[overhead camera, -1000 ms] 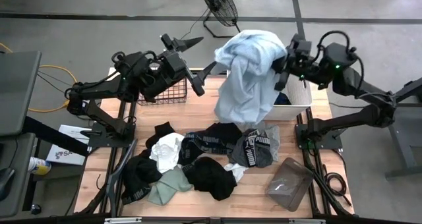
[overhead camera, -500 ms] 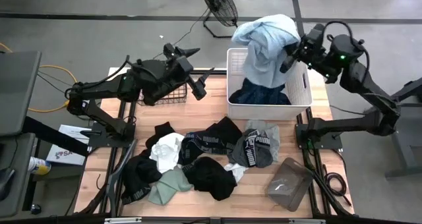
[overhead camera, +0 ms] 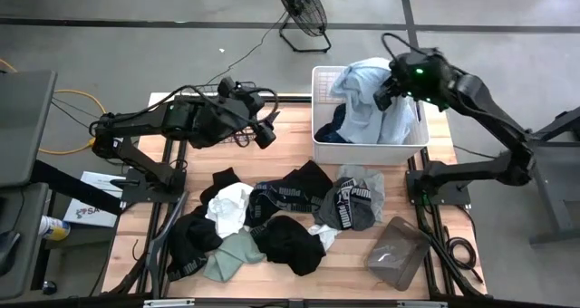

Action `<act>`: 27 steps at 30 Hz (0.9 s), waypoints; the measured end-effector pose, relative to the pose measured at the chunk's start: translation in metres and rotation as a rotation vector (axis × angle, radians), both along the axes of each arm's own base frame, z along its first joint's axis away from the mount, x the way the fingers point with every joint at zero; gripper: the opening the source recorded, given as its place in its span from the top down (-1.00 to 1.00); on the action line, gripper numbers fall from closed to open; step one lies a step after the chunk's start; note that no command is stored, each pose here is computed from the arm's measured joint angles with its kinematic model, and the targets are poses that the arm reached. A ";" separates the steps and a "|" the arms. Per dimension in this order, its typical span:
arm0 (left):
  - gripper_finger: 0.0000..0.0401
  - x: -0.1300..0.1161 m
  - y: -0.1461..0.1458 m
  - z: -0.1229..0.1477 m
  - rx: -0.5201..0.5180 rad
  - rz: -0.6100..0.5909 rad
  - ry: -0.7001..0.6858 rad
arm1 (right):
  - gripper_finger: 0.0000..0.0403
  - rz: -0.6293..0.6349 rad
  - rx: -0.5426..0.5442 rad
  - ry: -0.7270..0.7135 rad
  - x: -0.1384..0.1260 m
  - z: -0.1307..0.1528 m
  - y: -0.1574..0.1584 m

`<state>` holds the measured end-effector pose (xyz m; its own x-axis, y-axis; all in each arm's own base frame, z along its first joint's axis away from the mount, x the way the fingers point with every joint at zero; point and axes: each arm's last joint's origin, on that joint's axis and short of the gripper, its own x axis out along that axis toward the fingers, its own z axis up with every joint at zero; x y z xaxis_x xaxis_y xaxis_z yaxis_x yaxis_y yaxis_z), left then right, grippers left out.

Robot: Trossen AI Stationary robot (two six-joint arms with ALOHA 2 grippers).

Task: Pick & Place Cloths
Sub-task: Put the white patterned shirt into the white bin

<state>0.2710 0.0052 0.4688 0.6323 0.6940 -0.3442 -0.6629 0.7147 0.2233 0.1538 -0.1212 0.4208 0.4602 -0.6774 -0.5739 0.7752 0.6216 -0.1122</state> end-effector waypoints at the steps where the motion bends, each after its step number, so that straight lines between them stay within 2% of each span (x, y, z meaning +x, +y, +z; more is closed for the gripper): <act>1: -0.75 -0.001 0.000 -0.002 -0.011 0.007 0.013 | 0.98 -0.011 0.051 0.003 0.003 -0.005 -0.004; 6: -0.75 -0.006 0.000 -0.009 -0.047 0.036 0.061 | 0.98 -0.116 0.295 0.038 0.020 -0.034 -0.025; 11: -0.75 -0.008 0.001 -0.012 -0.058 0.047 0.086 | 0.98 -0.211 0.480 0.074 0.039 -0.064 -0.047; 27: -0.75 -0.012 0.001 -0.017 -0.057 0.052 0.150 | 0.98 -0.289 0.729 0.238 0.088 -0.143 -0.087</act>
<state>0.2586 0.0060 0.4523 0.5345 0.7014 -0.4716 -0.6619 0.6943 0.2825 0.2417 -0.2082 0.2782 0.1348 -0.1697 -0.9762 0.9224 0.3813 0.0611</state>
